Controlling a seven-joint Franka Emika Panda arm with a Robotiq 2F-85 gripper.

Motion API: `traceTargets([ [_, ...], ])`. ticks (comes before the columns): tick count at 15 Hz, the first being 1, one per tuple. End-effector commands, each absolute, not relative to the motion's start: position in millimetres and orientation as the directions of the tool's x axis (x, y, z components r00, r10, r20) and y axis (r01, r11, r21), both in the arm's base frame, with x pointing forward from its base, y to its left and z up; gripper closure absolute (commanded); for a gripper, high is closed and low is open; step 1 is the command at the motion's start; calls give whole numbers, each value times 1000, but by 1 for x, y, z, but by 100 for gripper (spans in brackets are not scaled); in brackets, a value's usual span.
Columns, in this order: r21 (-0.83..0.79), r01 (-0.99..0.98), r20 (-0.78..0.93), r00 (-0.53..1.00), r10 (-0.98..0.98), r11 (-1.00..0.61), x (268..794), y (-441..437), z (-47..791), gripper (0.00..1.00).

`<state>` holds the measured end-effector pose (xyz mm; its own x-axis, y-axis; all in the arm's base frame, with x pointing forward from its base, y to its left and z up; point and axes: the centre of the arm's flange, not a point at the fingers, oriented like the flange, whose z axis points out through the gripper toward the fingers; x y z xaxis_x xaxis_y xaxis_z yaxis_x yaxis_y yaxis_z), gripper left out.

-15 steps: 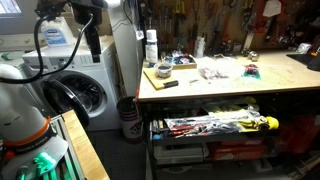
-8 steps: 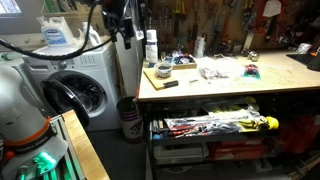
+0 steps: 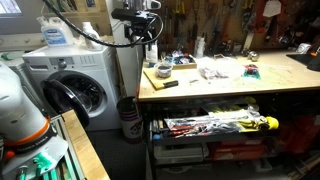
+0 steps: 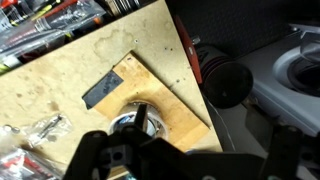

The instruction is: Turn the tin upside down

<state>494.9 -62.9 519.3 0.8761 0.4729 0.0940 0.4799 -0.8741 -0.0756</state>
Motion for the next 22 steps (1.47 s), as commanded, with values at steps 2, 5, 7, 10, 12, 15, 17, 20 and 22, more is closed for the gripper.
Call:
traceTargets([
  [2, -86, 529, 91, 848, 522, -844, 516, -44, 504, 0],
  [5, -93, 549, 81, 836, 543, -831, 531, -36, 492, 0],
  [7, -91, 552, 84, 834, 546, -829, 533, -38, 494, 0],
  [10, -84, 531, 128, 845, 519, -843, 549, -42, 483, 0],
  [12, -107, 515, 183, 851, 492, -850, 565, -48, 471, 0],
  [15, -172, 483, 246, 865, 438, -859, 584, -58, 447, 0],
  [17, -188, 475, 284, 864, 415, -860, 595, -65, 433, 0],
  [20, -211, 462, 314, 867, 387, -862, 611, -73, 415, 0],
  [22, -236, 438, 301, 882, 363, -867, 621, -75, 404, 5],
])
